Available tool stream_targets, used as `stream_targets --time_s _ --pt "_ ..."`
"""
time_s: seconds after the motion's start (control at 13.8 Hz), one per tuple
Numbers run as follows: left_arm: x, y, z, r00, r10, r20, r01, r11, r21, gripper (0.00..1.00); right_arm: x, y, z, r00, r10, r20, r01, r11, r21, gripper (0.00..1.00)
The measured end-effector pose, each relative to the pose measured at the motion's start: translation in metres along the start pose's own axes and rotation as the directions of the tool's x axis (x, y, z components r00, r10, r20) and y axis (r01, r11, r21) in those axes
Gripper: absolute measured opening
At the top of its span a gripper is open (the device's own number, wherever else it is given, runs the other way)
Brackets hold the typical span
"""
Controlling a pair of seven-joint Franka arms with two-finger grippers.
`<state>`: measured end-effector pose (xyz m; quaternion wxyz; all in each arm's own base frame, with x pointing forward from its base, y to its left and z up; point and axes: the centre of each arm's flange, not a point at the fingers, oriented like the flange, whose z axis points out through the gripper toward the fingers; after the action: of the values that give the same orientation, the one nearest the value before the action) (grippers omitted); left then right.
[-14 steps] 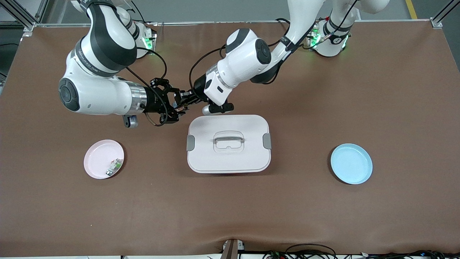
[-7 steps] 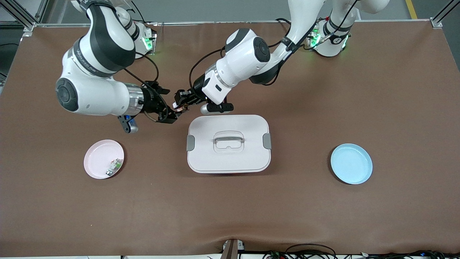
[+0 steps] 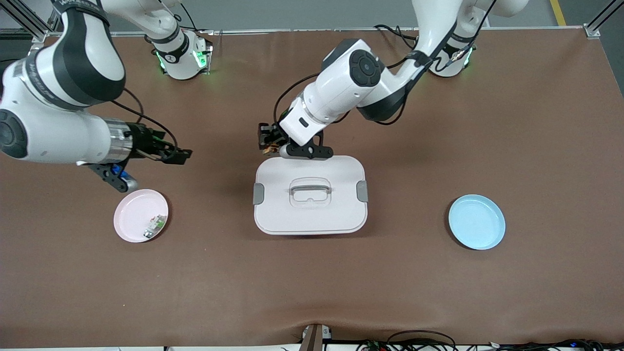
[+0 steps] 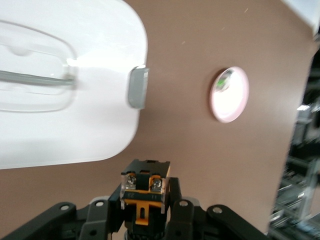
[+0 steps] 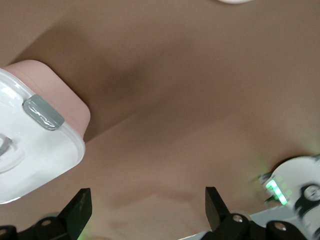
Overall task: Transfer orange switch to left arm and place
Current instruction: 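Open the right gripper and carry the switch toward the blue plate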
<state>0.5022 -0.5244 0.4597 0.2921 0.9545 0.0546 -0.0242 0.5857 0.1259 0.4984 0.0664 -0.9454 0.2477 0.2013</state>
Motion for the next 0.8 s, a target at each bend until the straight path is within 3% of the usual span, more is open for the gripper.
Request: stream_targets --time_s 0.22,0.43,0.58,0.8 --pt "0.011 -0.025 -0.042 0.985 0.131 0.108 -0.142 0.985 0.103 0.35 0.015 0.024 -0.027 0.983 -0.161 -0.084 0.157 0.986 -0.057 1.0" --pt "0.023 -0.06 -0.082 0.938 0.273 0.215 -0.318 0.923 0.215 0.35 0.021 0.037 -0.049 0.936 -0.318 -0.149 0.291 0.94 -0.177 1.0" --pt "0.024 -0.079 -0.098 0.883 0.364 0.296 -0.447 0.845 0.295 0.35 0.024 0.046 -0.065 0.893 -0.419 -0.164 0.38 0.898 -0.223 1.0" --pt "0.032 -0.106 -0.124 0.763 0.494 0.417 -0.638 0.681 0.361 0.35 0.039 0.086 -0.101 0.822 -0.539 -0.185 0.489 0.834 -0.257 1.0"
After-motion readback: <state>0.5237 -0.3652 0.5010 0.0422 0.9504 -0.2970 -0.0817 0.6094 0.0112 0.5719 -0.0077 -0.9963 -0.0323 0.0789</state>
